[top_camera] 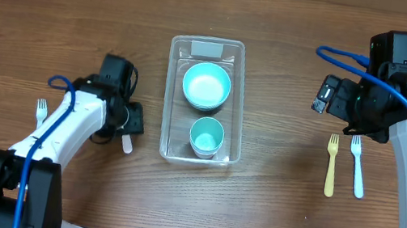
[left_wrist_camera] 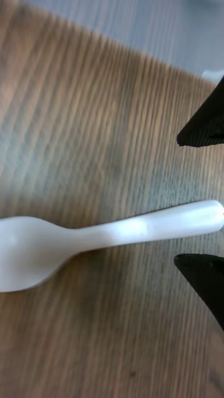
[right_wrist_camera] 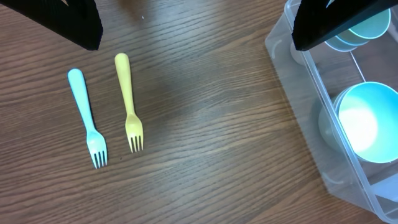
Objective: Pack container
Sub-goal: 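Carry the white spoon into the container beside the cups, release, then move the left gripper to the white fork and grasp it, then carry the white fork into the container onto the bowls, release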
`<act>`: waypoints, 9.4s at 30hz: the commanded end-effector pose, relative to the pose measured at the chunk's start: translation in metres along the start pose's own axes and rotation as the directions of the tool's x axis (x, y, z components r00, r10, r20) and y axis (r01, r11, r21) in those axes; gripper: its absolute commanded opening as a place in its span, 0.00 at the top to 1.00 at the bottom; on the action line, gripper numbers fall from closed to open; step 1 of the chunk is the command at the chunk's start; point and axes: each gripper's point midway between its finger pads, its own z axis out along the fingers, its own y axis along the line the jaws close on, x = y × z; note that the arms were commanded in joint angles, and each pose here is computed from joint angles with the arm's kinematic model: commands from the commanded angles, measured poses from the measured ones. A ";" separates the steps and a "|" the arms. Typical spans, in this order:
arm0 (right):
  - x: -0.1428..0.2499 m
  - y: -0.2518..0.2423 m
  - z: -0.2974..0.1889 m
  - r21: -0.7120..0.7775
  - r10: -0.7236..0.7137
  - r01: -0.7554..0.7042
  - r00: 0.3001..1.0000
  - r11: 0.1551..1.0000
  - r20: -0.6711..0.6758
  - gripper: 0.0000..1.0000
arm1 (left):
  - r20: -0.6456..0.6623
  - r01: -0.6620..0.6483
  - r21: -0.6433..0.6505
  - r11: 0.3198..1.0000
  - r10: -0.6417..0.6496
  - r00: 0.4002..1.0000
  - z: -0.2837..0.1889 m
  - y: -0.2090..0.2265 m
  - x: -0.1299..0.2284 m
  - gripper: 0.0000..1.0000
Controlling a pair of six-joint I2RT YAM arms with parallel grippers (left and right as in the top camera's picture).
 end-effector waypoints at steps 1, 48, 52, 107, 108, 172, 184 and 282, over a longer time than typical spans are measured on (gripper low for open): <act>-0.006 0.000 -0.012 -0.011 0.005 -0.005 0.999 1.000 0.047 0.00 | -0.016 0.089 -0.025 0.996 -0.089 0.996 0.010 0.008 0.011 0.45; -0.006 0.000 -0.012 -0.012 0.005 -0.005 0.999 1.000 0.047 0.00 | 0.081 -0.018 -0.003 1.000 0.018 0.997 -0.077 -0.038 -0.041 0.83; -0.006 0.000 -0.012 -0.011 0.005 -0.005 0.999 1.000 0.047 0.00 | 0.132 -0.088 0.041 0.995 0.082 0.988 -0.108 -0.079 -0.045 0.83; -0.006 0.000 -0.012 -0.011 0.005 -0.005 0.999 1.000 0.047 0.00 | -0.027 0.317 -0.348 0.882 -0.348 0.937 -0.048 0.203 0.013 0.16; -0.006 0.000 -0.012 -0.011 0.005 -0.005 0.999 1.000 0.047 0.00 | -0.032 0.293 -0.347 0.891 -0.324 0.946 -0.044 0.207 0.015 0.15; -0.006 0.000 -0.012 -0.012 0.005 -0.005 0.999 1.000 0.047 0.00 | 0.019 -0.486 0.189 0.853 0.492 0.871 -0.015 0.131 -0.044 0.26; -0.006 0.000 -0.012 -0.011 0.005 -0.005 0.999 1.000 0.047 0.00 | -0.187 -0.383 -0.035 0.923 0.370 0.910 0.004 0.178 -0.016 0.23; -0.006 0.000 -0.012 -0.011 0.005 -0.005 0.999 1.000 0.047 0.00 | 0.013 0.175 -0.162 0.971 -0.175 0.985 -0.051 0.133 -0.092 0.33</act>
